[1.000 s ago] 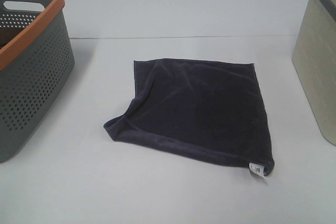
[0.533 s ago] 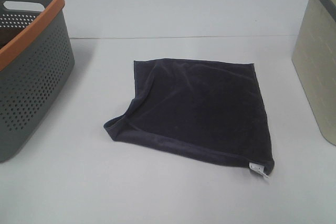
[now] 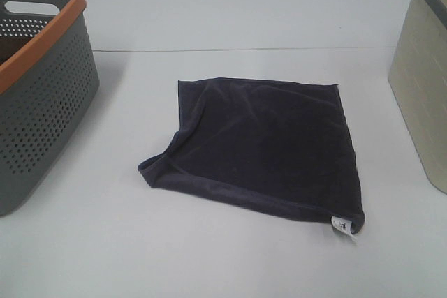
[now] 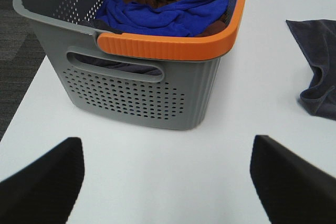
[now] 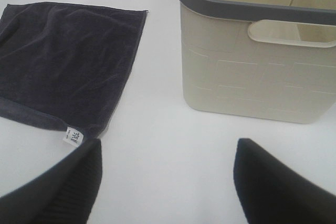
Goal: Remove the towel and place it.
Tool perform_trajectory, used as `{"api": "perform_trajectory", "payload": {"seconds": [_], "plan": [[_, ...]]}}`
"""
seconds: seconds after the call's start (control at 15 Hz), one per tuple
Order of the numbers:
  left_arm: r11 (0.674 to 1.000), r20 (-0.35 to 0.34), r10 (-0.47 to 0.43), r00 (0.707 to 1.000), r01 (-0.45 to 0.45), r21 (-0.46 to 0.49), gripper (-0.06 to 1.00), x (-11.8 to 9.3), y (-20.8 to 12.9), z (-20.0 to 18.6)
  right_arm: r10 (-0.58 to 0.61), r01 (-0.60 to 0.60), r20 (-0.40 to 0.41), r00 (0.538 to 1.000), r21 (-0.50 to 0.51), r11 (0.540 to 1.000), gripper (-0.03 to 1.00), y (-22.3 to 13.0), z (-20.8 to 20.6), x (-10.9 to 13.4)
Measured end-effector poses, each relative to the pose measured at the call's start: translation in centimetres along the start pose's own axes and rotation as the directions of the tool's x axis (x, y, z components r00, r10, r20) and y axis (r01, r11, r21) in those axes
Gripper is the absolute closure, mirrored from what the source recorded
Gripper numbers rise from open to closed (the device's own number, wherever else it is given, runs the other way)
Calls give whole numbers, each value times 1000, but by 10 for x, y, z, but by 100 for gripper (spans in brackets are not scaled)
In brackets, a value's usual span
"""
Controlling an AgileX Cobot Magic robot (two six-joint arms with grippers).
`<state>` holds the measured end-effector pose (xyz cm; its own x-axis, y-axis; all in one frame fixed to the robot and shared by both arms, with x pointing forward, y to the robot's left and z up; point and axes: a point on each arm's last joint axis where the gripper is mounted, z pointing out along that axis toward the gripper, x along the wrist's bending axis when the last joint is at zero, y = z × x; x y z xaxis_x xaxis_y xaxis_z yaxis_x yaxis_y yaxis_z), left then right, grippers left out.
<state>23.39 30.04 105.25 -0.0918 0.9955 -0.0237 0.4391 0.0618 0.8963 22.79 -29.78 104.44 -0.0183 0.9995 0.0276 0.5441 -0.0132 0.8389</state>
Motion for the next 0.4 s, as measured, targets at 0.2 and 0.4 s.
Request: {"api": "perform_trajectory", "payload": {"seconds": [0.2,0.4], "plan": [[1000,0,0,1000,0,0,13,0,0,0,0,0,0,1000,0,1000,34,0,0,0],[1000,0,0,1000,0,0,13,0,0,0,0,0,0,1000,0,1000,34,0,0,0]]}}
